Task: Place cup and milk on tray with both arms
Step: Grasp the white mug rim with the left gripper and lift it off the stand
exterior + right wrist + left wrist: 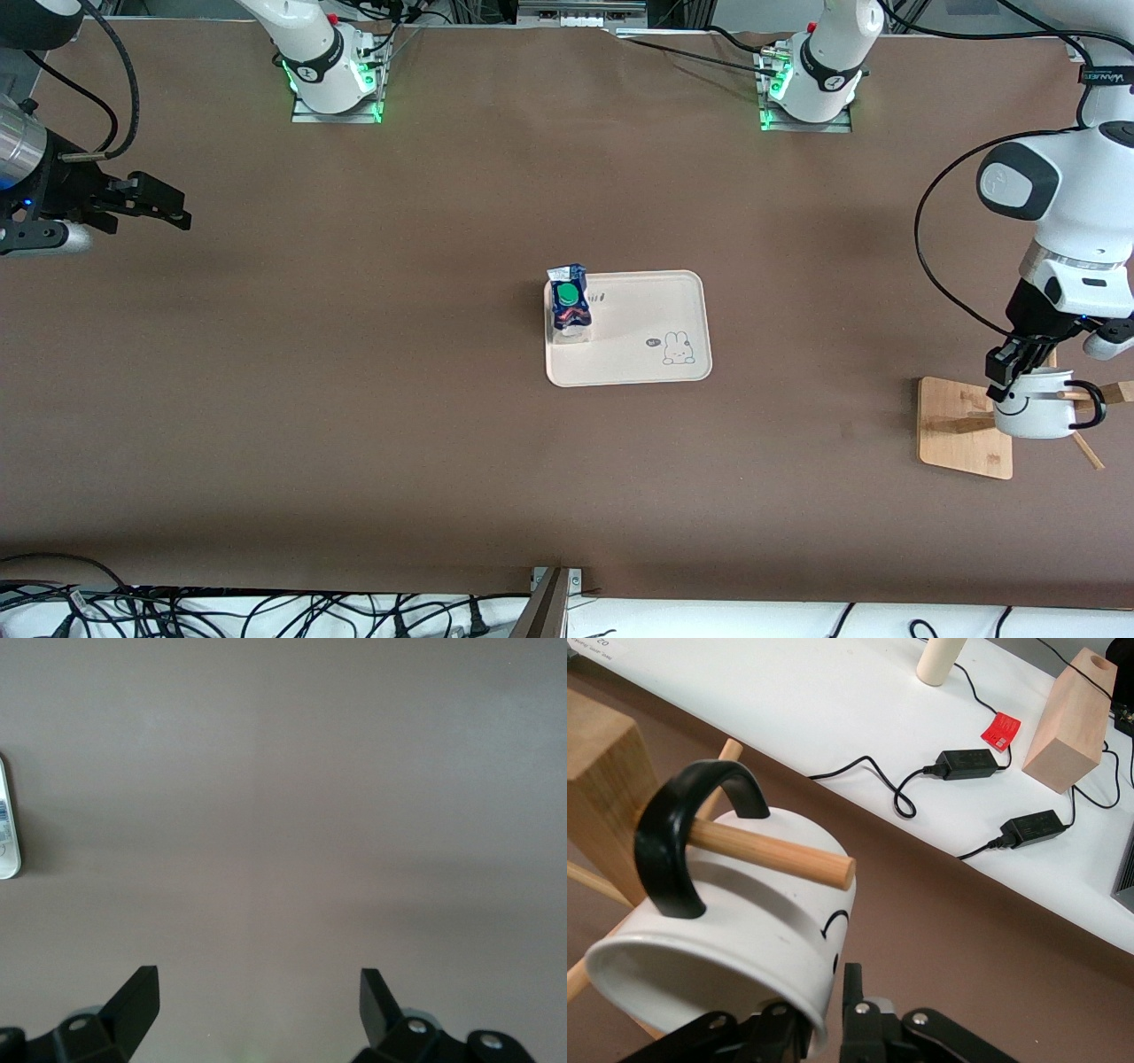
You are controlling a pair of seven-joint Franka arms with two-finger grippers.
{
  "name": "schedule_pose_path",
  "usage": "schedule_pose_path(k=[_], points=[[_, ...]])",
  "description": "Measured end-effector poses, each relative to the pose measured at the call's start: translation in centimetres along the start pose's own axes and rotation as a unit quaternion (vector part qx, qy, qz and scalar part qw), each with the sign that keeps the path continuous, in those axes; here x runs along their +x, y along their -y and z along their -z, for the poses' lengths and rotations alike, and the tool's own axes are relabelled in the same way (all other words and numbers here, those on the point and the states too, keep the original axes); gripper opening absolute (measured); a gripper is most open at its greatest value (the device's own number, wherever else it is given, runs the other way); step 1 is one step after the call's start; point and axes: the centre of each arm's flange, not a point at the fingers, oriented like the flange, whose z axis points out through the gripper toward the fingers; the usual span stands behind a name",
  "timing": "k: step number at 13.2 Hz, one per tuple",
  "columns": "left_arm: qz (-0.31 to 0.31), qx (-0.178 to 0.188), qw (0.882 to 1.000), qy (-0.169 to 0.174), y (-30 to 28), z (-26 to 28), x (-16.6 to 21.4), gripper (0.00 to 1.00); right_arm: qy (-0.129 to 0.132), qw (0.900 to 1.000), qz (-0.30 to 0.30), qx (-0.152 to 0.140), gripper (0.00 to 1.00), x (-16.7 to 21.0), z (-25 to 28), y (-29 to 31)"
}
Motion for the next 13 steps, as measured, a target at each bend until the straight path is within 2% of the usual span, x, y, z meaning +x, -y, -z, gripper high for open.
schedule_pose_path(k=[1, 2, 9, 13], points=[[0.000, -0.001, 1.000, -0.002, -0.1, 0.1, 0.1, 0.09, -0.002, 1.000, 0.001, -0.001, 1.00, 0.0, 0.0, 0.1], [-0.001, -0.001, 1.000, -0.002, -0.2, 0.1, 0.1, 0.08, -0.003, 1.000, 0.001, -0.001, 1.00, 0.1, 0.0, 0.1], [-0.009, -0.010, 1.000, 0.001, -1.6, 0.5, 0.1, 0.08, -0.021, 1.000, -0.001, -0.004, 1.00, 0.2, 1.4, -0.2], [-0.027, -0.027, 0.999, 0.015, -4.6, 2.5, -0.2, 0.08, -0.019, 1.000, -0.004, -0.004, 1.00, 0.4, 1.1, -0.6]])
